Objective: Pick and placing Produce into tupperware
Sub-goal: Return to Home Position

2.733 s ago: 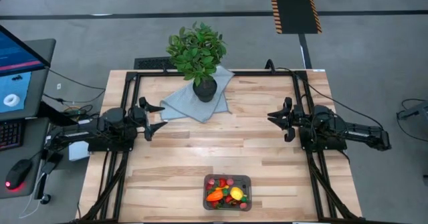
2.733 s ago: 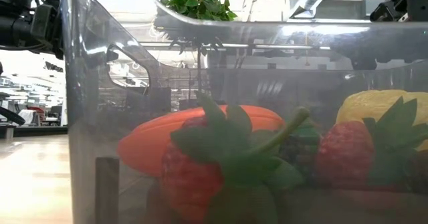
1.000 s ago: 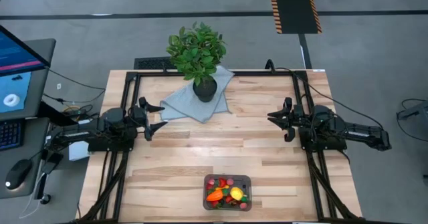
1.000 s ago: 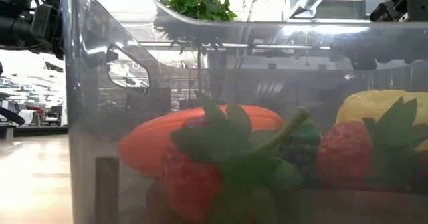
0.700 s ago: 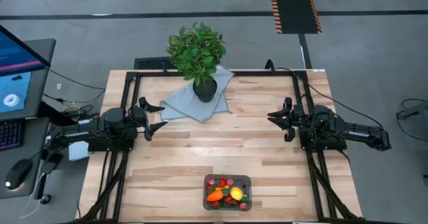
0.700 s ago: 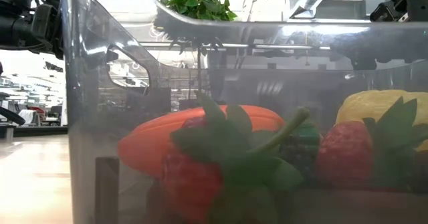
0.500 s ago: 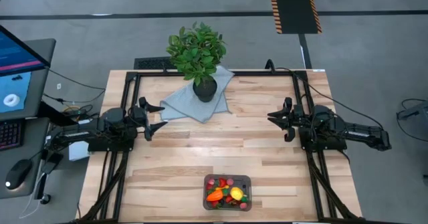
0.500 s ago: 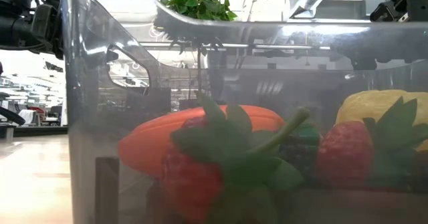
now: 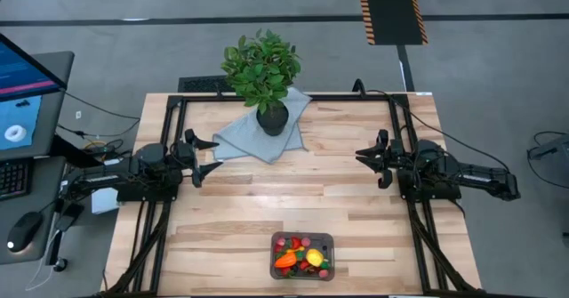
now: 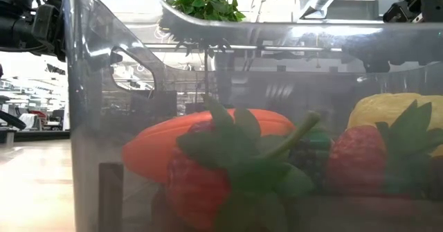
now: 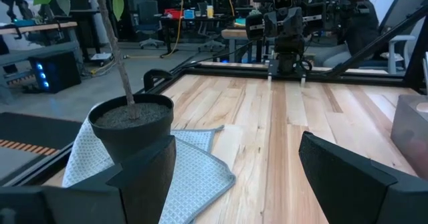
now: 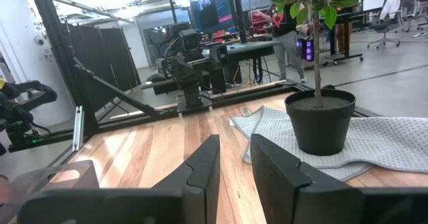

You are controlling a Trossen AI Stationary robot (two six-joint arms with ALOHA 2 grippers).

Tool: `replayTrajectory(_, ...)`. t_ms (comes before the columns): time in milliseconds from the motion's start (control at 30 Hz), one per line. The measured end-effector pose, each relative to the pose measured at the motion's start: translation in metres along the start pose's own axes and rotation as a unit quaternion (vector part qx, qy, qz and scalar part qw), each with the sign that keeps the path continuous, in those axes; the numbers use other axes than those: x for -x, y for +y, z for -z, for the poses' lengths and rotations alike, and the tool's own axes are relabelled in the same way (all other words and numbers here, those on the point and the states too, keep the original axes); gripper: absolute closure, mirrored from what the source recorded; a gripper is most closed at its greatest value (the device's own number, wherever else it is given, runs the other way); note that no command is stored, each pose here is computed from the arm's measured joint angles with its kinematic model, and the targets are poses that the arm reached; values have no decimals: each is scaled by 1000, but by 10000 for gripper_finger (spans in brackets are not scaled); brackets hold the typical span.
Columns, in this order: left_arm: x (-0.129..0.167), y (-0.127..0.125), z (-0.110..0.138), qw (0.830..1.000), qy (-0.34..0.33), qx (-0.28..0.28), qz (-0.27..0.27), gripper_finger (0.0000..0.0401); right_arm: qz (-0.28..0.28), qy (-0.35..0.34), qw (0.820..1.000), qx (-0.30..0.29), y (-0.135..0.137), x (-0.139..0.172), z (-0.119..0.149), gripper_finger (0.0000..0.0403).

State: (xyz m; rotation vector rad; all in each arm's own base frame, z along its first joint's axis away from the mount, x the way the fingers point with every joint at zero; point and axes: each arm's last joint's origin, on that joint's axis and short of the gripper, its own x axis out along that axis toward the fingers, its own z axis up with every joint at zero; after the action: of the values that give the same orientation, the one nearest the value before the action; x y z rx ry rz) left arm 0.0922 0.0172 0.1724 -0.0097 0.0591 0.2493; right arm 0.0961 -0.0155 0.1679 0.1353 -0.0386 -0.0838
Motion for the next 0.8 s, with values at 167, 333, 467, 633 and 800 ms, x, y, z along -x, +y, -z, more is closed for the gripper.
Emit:
replayTrajectory(167, 0, 0, 0, 1000, 0, 0, 0, 94, 0, 0, 1000, 0, 0, 0, 0, 294)
replayTrajectory(333, 0, 0, 0, 1000, 0, -1, 0, 94, 0, 0, 1000, 0, 0, 0, 0, 294)
replayTrajectory(467, 0, 0, 0, 1000, 0, 2, 0, 94, 0, 0, 1000, 0, 0, 0, 0, 294)
replayTrajectory(633, 0, 0, 0, 1000, 0, -2, 0, 94, 0, 0, 1000, 0, 0, 0, 0, 294)
replayTrajectory(800, 0, 0, 0, 1000, 0, -2, 0, 94, 0, 0, 1000, 0, 0, 0, 0, 294)
